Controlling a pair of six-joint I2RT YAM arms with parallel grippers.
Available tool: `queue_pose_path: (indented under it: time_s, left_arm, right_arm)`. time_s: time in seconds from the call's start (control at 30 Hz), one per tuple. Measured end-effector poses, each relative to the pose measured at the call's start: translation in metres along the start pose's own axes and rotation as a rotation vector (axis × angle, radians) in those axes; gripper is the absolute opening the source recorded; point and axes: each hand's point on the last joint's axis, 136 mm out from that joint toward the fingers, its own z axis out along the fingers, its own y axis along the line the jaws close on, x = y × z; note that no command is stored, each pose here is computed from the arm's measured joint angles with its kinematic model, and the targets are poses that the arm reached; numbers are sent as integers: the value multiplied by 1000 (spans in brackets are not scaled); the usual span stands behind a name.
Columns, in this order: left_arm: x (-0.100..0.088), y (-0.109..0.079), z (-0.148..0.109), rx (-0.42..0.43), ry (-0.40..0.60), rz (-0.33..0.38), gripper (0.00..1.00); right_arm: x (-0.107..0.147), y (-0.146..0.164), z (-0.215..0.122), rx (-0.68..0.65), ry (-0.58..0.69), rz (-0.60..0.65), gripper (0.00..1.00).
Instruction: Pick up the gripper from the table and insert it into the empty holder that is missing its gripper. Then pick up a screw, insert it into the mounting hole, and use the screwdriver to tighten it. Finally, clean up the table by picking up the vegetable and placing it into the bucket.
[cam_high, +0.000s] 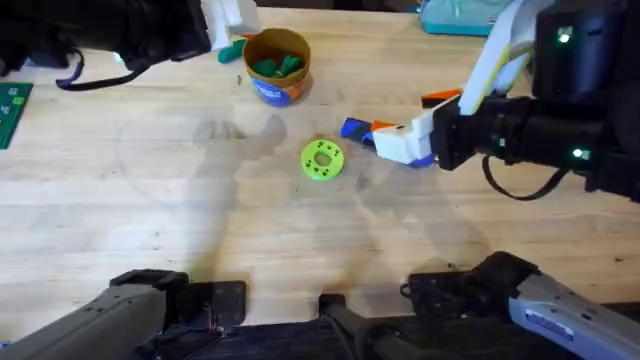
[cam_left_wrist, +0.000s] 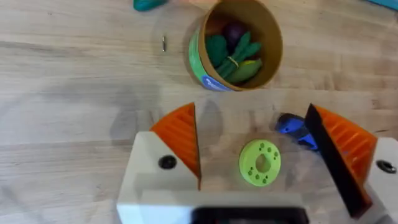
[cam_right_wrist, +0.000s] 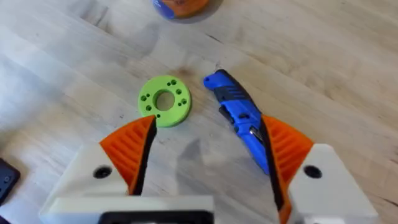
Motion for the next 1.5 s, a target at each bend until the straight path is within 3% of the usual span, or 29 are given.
queue_pose_path:
  time_s: [0.2, 0.4, 0.57, 0.73, 0.97, 1.2, 1.5]
  left_arm:
    - [-9, 13, 16, -34, 43, -13, 991]
    - [-54, 22, 33, -63, 36, -38, 991]
    - [-92, 34, 62, -79, 17, 56, 991]
    - [-105, 61, 97, -87, 30, 149, 991]
    - [-127, 90, 130, 32, -37, 213, 991]
    - [-123, 91, 163, 143, -50, 383, 991]
    - [-107, 95, 181, 176, -23, 582, 972]
  right_arm:
    - [1, 0, 3, 1, 8, 0, 962]
    - [5, -1, 11, 2, 43, 2, 962]
    - [5, -1, 15, 2, 52, 2, 962]
    - [5, -1, 16, 2, 55, 3, 962]
    - [5, -1, 16, 2, 54, 3, 962]
    - [4, -1, 16, 2, 53, 2, 962]
    - [4, -1, 16, 2, 52, 2, 962]
